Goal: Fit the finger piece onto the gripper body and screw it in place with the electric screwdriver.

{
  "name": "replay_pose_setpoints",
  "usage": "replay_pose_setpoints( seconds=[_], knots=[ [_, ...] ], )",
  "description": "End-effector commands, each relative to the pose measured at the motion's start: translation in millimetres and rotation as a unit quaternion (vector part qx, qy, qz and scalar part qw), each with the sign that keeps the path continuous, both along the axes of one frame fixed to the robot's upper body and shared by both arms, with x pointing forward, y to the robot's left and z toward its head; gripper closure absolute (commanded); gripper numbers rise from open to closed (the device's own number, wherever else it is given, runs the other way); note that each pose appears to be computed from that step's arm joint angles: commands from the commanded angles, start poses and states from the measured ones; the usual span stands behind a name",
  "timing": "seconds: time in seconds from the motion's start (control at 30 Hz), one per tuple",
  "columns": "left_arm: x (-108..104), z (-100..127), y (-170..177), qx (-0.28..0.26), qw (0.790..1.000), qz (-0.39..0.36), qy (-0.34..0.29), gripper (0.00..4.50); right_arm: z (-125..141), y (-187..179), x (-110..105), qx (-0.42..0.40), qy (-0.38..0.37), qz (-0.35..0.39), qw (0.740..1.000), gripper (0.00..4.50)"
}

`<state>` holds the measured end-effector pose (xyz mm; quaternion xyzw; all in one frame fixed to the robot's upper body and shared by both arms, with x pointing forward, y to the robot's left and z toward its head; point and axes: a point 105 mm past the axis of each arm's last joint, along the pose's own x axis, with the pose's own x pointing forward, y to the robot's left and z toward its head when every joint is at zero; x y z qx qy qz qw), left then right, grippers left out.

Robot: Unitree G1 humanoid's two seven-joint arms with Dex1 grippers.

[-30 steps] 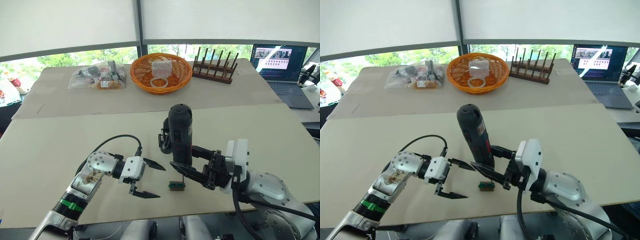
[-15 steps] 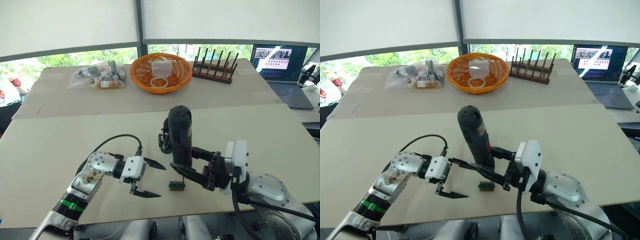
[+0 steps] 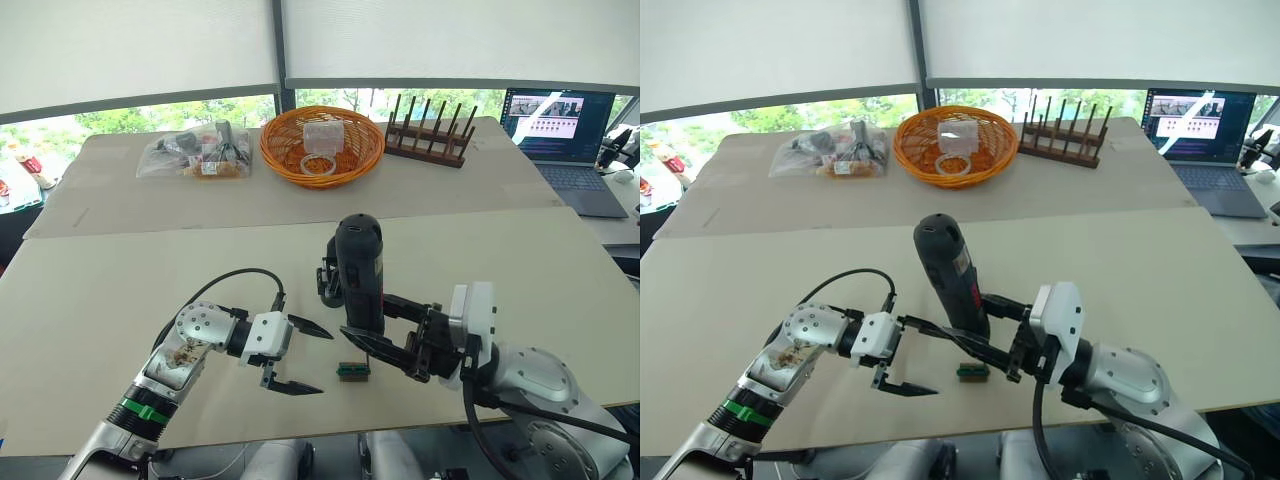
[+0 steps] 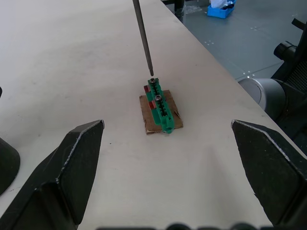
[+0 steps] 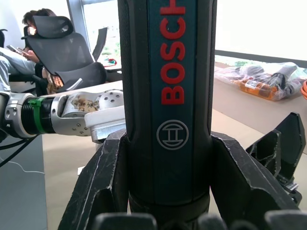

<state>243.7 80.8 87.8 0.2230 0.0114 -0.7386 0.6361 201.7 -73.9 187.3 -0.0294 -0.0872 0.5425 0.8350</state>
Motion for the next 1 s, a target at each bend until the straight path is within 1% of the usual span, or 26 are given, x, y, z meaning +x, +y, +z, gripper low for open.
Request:
replay_pose_setpoints(
  seconds=[0.03,0.57,0.67,1.0],
  knots=[
    [-0.2,5.0,-2.5,-0.008,1.000,-0.005,-0.010,0.00,14.1,2.0,-5.3,0.018,-0.040,0.008,0.999,2.57],
    [1.7,8.5,-3.8,-0.008,1.000,-0.003,-0.013,0.00,14.4,8.3,-10.1,0.018,-0.042,0.011,0.999,2.57],
    [2.1,9.2,-4.4,-0.009,1.000,-0.003,-0.013,0.00,15.4,6.1,-6.1,0.018,-0.043,0.011,0.999,2.57],
    [2.6,10.6,-6.6,-0.009,1.000,-0.004,-0.013,0.00,18.4,1.5,-2.3,0.010,-0.057,0.003,0.998,2.57]
  ],
)
